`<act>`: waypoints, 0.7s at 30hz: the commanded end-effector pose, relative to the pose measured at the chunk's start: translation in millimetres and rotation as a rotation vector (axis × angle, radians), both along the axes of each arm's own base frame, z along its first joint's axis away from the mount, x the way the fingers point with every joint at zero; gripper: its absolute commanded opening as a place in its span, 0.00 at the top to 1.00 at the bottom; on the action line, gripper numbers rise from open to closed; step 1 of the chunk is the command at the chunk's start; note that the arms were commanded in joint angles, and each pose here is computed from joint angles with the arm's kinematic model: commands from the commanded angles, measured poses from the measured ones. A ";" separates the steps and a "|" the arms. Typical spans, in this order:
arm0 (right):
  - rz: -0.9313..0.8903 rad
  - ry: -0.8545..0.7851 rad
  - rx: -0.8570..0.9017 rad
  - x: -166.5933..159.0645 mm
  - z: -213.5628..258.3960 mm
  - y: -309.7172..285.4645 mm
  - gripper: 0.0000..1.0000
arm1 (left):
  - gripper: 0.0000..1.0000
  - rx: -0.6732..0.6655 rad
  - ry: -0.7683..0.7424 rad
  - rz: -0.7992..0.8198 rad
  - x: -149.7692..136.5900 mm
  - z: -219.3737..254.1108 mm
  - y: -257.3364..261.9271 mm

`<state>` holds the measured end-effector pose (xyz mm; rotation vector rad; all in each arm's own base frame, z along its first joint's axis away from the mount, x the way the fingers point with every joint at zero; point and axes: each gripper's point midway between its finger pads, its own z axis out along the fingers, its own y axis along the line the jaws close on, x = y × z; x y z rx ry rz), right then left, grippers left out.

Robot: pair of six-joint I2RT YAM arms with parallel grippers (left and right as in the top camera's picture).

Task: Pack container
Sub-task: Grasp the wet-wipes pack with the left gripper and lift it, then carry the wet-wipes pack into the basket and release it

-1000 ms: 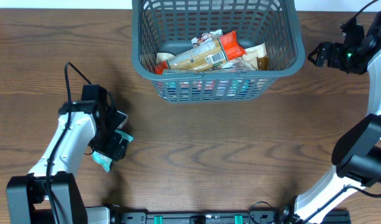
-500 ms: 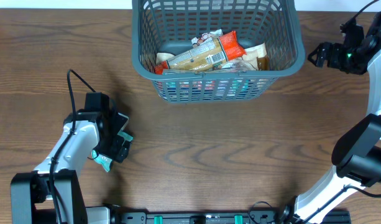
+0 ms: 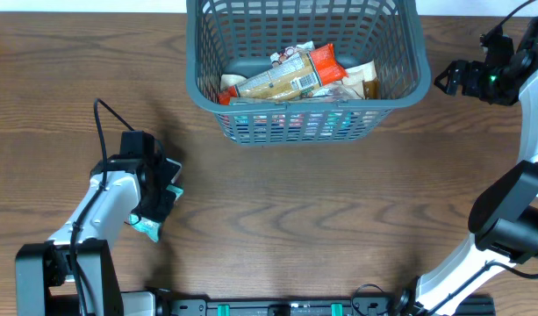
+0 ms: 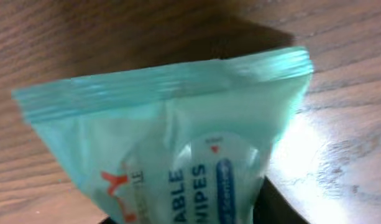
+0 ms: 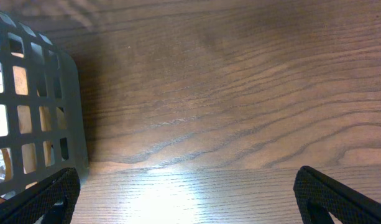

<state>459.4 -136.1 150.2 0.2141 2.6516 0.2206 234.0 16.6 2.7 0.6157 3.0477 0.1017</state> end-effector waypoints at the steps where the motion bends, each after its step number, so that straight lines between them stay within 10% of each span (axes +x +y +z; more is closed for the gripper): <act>1: 0.023 -0.002 -0.006 0.5 1.3 5.8 0.02 | 0.91 -0.024 0.008 0.001 -1.4 -1.9 -4.6; 11: 0.022 0.002 -0.004 -0.3 0.9 6.1 0.02 | 0.94 -0.033 -0.116 0.115 41.5 46.0 -3.5; 21: 0.023 0.001 -0.004 -0.2 0.9 6.0 0.03 | 0.94 -0.083 -0.514 0.271 137.3 210.9 0.8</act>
